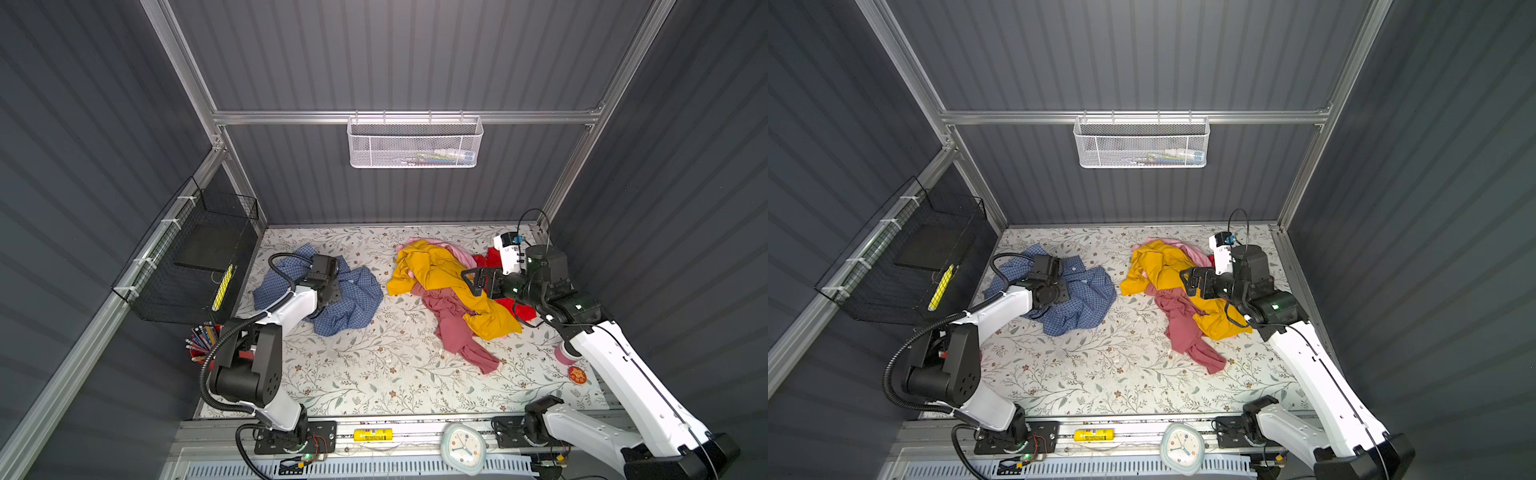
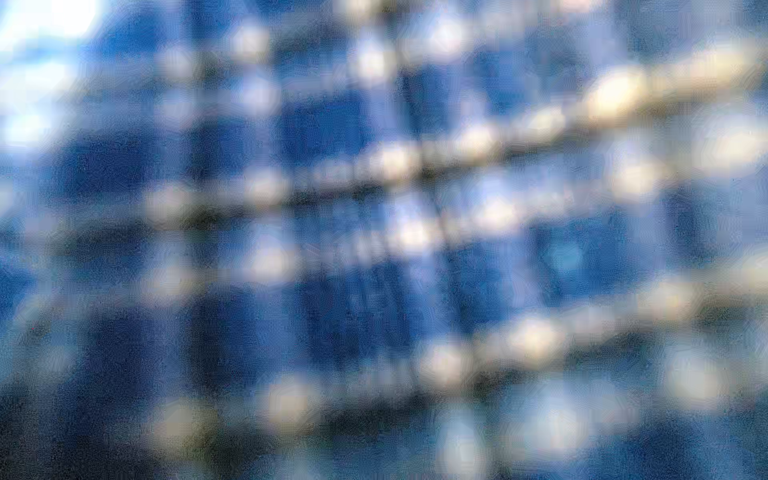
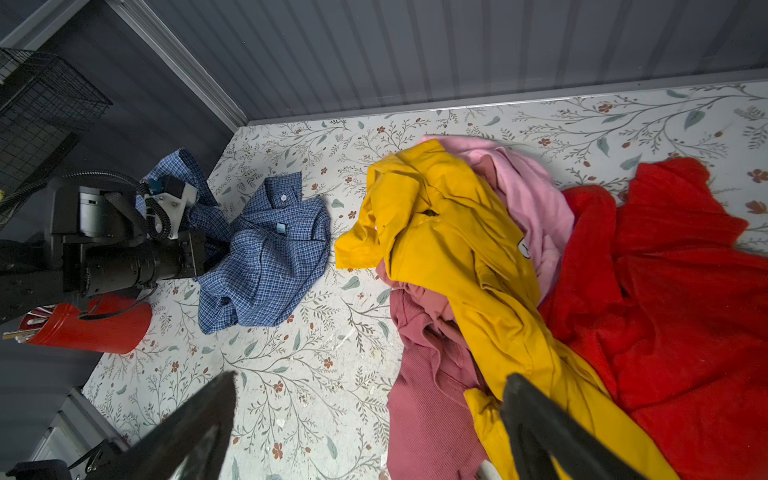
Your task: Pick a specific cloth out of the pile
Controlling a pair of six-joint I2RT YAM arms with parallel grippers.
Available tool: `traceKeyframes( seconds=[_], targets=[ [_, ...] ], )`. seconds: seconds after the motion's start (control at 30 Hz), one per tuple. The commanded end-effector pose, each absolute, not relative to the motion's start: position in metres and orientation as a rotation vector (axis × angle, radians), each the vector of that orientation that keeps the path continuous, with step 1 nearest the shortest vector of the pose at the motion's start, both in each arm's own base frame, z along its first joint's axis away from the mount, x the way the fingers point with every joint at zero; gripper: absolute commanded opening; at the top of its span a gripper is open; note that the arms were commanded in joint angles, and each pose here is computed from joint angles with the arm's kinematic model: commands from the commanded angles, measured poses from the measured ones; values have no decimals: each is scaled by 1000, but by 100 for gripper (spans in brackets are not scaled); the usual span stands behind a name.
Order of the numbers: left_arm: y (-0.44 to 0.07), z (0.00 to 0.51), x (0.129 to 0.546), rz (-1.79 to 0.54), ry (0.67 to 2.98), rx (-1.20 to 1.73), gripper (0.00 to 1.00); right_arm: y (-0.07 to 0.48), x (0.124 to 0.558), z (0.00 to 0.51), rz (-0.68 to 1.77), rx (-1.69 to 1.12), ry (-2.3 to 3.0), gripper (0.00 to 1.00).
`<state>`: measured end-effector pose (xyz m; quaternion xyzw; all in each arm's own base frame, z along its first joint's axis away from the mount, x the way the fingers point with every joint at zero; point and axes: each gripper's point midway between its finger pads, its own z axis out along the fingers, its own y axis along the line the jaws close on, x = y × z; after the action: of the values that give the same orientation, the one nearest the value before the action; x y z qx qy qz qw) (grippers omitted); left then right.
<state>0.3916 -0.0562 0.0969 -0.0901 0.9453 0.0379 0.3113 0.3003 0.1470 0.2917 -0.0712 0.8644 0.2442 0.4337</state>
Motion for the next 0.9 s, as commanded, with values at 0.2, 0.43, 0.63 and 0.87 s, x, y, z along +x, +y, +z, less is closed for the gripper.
traceKeyframes(
  seconds=[0.2, 0.43, 0.63, 0.87],
  targets=[
    [-33, 184, 407, 541, 2290, -45, 0, 147, 296, 293, 615, -199, 2133, 99],
    [-52, 150, 398, 811, 2293, 181, 0, 147, 296, 289, 616, -199, 2141, 99],
    [-87, 124, 385, 1175, 2189, 390, 0, 145, 296, 282, 601, -199, 2159, 99],
    [-103, 50, 355, 1161, 2395, 563, 14, 140, 292, 275, 575, -206, 2173, 99]
  ],
)
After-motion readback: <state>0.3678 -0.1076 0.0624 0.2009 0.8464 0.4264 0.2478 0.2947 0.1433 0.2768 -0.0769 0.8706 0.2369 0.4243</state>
